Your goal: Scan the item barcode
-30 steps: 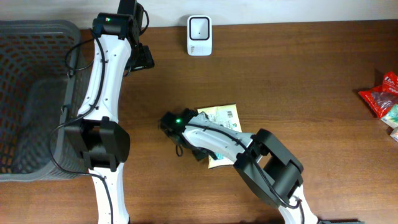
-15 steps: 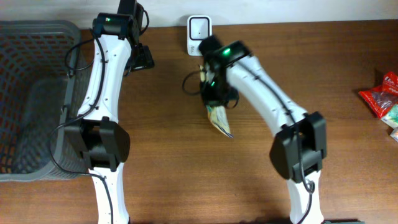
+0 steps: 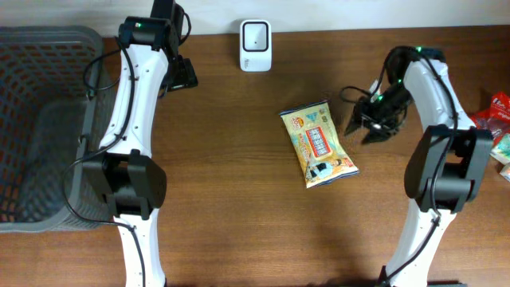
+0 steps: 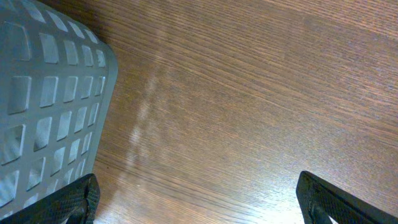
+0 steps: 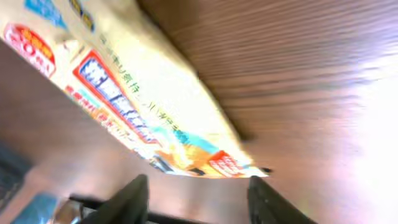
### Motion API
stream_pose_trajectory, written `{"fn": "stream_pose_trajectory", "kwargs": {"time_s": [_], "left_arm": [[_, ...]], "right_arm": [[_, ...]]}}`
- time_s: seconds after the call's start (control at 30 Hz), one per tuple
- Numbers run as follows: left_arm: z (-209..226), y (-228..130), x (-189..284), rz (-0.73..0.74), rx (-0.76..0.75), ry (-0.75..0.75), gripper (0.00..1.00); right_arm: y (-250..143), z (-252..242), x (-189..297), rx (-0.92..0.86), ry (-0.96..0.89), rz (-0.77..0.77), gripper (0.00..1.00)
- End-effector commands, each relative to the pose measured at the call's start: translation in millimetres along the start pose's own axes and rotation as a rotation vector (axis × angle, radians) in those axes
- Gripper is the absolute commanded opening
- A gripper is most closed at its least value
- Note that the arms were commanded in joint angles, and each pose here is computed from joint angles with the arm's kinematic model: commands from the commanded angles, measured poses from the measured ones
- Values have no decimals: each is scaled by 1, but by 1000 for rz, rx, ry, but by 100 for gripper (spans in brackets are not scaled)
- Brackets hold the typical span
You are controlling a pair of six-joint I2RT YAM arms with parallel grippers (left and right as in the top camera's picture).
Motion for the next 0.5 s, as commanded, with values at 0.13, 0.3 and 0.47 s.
{"fn": "stream_pose_trajectory", "kwargs": {"time_s": [0.13,0.3,0.47], "left_arm": [[1,-1,2,1,13,0,99],[1,-1,2,1,13,0,99],[1,-1,2,1,13,0,99]], "right_arm": [[-5,29,8,311,-124,-108,99],[-22,37,-55,353,-177,-9,100],[-26,24,-103,327,-181,20,73]]}}
Point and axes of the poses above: each gripper's point midway between its finger pads, its own x axis back along the fingers, its own z axis along the line the jaws close on, y = z × x, the point moved 7 cm from there along x, back along the fingers, and after that the axes turned 10 degrees about -x, right-handed, at the moved point
